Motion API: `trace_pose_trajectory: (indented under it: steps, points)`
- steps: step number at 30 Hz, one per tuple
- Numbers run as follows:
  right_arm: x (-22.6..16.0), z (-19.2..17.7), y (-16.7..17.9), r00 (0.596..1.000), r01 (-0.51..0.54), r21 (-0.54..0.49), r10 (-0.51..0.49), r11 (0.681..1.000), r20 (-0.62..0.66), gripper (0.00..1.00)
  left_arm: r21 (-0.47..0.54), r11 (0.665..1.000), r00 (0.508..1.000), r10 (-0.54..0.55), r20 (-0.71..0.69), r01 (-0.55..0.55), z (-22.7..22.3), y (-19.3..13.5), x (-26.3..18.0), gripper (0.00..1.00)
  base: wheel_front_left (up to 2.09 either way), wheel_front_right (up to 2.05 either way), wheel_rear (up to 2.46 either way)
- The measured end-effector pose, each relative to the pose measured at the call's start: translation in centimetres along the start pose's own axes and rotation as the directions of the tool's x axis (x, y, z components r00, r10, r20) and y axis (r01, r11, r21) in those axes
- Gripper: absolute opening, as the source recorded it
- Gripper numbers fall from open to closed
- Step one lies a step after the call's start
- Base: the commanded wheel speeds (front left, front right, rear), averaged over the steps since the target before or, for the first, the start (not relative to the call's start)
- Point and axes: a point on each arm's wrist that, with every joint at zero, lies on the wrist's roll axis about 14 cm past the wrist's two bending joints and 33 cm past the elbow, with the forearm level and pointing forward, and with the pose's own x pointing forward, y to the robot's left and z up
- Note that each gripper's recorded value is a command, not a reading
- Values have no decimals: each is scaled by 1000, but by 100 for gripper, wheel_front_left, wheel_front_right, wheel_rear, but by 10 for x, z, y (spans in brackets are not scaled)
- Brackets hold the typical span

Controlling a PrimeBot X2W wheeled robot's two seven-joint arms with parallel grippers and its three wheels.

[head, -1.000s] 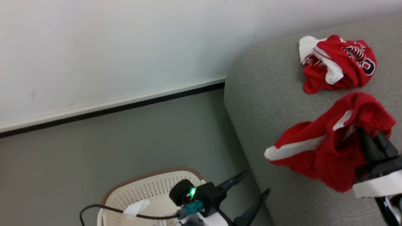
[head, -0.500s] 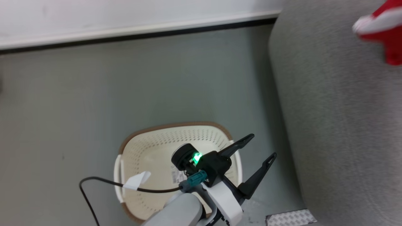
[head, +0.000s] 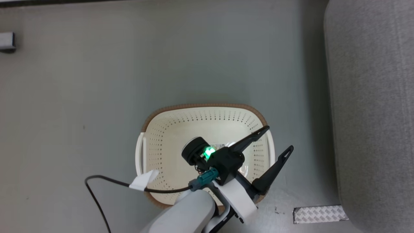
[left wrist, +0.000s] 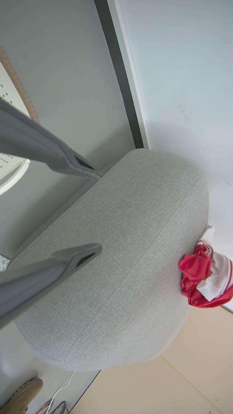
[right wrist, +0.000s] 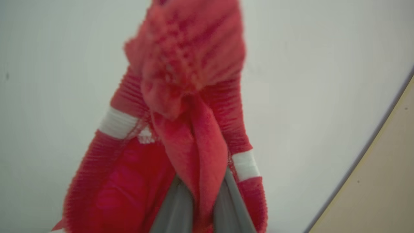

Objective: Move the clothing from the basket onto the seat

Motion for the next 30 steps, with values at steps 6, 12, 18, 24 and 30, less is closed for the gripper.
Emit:
trace_pose_trajectory:
  steps: [6, 12, 18, 24, 30]
  points:
    - [-31, -117, 6, 961, 68, 40, -54, 997, -273, 0, -23, 999, 999, 27, -28, -28, -17, 12, 1, 100, 0, 0, 0]
    - [-79, -206, 45, 876, 106, 121, -35, 987, -481, 0, -25, 999, 998, 45, -49, -46, -27, 21, 3, 100, 0, 0, 0]
    - [-100, -225, 66, 817, 104, 157, 6, 982, -577, 94, -23, 998, 997, 51, -51, -52, -25, 20, 2, 100, 0, 0, 0]
    - [-95, -198, 69, 826, 52, 155, 45, 986, -562, 100, -23, 998, 999, 50, -22, -51, -8, 9, -1, 100, 0, 0, 0]
    - [-118, -176, 72, 822, -37, 141, 111, 989, -558, 100, -30, 997, 997, 70, 13, -70, 13, -3, -10, 100, 0, 0, 0]
